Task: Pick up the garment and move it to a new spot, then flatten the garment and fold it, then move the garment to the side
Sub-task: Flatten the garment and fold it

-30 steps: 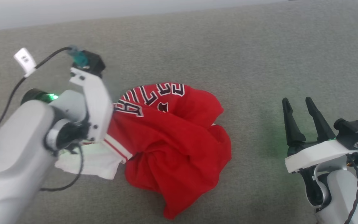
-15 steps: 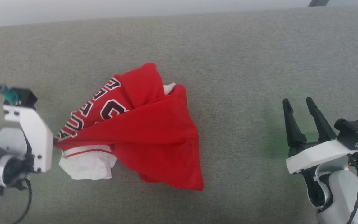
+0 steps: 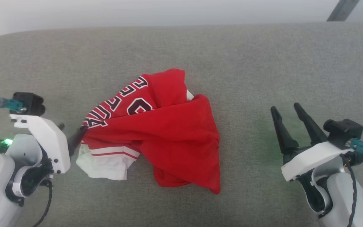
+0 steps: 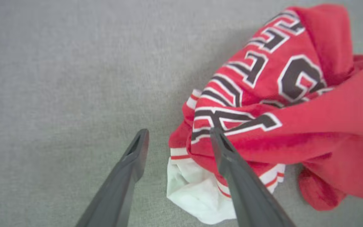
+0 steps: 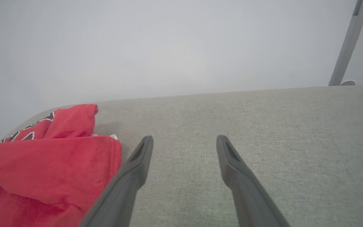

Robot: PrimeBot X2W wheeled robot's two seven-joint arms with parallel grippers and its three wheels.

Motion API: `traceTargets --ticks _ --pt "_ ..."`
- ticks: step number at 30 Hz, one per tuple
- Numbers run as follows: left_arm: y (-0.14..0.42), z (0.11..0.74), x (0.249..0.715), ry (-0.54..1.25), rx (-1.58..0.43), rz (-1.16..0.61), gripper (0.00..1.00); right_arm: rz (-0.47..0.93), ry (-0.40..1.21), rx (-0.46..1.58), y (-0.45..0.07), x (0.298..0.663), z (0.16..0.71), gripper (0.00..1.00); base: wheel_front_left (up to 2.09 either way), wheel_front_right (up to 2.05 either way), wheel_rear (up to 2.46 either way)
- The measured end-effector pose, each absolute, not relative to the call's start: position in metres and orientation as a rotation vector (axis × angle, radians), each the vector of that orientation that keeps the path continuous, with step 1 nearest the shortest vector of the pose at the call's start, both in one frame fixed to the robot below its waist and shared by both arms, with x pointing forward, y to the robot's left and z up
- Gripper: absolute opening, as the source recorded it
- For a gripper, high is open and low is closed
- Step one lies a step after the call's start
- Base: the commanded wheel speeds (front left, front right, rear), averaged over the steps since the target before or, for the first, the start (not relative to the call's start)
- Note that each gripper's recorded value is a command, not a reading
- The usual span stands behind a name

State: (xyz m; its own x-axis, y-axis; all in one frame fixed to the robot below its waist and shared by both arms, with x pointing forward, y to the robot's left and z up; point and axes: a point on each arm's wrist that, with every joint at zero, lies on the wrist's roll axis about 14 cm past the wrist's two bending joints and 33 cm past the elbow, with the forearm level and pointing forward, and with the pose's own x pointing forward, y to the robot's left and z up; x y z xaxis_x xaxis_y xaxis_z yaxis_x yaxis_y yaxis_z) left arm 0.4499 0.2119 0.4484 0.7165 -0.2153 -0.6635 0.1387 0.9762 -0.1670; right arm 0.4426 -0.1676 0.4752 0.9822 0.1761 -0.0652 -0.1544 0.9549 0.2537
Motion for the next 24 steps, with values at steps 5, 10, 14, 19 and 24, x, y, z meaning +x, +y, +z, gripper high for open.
traceTargets --ticks 5,10,14,19,24 --pt "0.227 0.47 0.443 0.566 -0.103 -0.153 1.0 0.243 0.111 0.231 -0.149 0.445 0.48 1.0 0.0 0.0 0.0" --pt "0.251 0.493 0.43 0.365 -0.104 -0.061 1.0 0.331 0.147 0.214 -0.125 0.452 0.484 1.0 0.0 0.0 0.0" --pt "0.266 0.5 0.41 0.251 -0.112 0.006 1.0 0.397 0.182 0.193 -0.107 0.461 0.486 1.0 0.0 0.0 0.0" --pt "0.286 0.504 0.384 0.139 -0.133 0.113 1.0 0.486 0.229 0.145 -0.08 0.477 0.49 1.0 0.0 0.0 0.0" --pt "0.292 0.498 0.362 0.089 -0.182 0.173 1.0 0.579 0.306 0.064 -0.055 0.494 0.489 1.0 0.0 0.0 0.0"
